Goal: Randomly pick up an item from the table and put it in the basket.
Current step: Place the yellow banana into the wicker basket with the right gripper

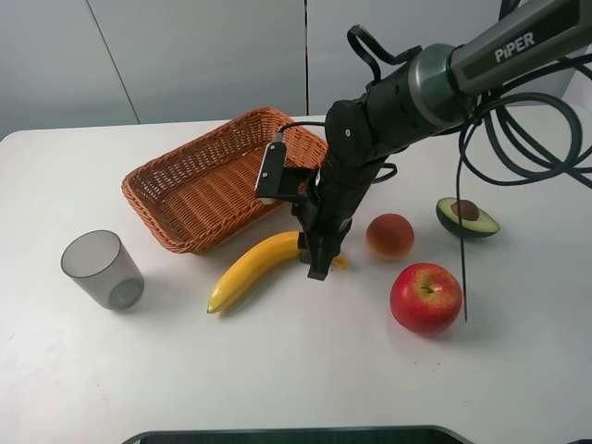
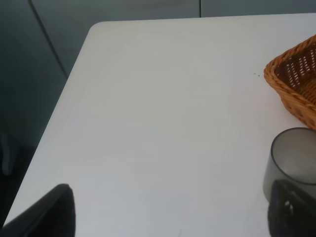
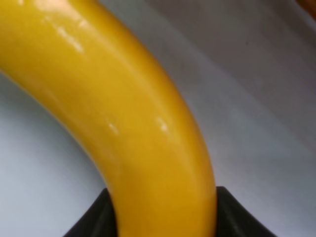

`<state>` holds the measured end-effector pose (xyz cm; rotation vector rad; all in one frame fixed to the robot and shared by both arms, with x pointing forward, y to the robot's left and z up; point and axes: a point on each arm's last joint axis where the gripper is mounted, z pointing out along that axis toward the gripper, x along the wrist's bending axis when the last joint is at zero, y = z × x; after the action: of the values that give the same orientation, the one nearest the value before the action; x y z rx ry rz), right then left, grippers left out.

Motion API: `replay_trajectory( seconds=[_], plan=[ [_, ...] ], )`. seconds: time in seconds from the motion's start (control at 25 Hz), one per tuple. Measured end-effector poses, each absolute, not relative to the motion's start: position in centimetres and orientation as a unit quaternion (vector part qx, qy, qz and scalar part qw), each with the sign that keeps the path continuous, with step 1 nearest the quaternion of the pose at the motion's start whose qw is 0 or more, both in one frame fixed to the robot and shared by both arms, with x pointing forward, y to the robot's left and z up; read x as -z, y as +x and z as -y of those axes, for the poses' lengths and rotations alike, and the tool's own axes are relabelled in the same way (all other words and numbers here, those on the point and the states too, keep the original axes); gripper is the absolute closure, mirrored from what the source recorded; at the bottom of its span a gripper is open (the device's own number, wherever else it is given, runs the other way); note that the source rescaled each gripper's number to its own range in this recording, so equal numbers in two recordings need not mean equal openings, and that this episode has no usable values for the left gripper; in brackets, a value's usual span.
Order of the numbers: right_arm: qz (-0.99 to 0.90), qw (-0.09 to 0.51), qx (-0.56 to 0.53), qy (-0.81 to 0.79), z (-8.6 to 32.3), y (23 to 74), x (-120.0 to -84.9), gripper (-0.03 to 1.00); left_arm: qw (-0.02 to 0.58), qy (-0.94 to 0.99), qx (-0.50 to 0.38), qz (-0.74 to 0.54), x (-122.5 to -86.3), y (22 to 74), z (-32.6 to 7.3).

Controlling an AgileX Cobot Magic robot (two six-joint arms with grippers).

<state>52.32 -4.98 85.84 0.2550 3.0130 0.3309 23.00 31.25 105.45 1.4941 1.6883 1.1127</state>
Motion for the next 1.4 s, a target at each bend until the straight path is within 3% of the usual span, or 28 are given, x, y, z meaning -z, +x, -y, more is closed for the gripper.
replay_trajectory(
  seconds=[0.68, 1.0, 1.4],
  plan=[
    [-0.992, 0.038, -0.099, 0.073, 5.2, 52.0, -86.5, 0.97, 0.309, 0.565, -0.421, -0.639, -105.5, 23.0, -31.3],
    [-0.992, 0.052, -0.108, 0.048, 6.0, 51.0, -92.6, 0.97, 0.309, 0.565, -0.421, -0.639, -105.5, 23.0, -31.3],
    [-0.978, 0.125, -0.161, 0.054, 5.1, 52.5, -100.0, 0.97, 0.309, 0.565, -0.421, -0.639, -105.5, 23.0, -31.3]
  ],
)
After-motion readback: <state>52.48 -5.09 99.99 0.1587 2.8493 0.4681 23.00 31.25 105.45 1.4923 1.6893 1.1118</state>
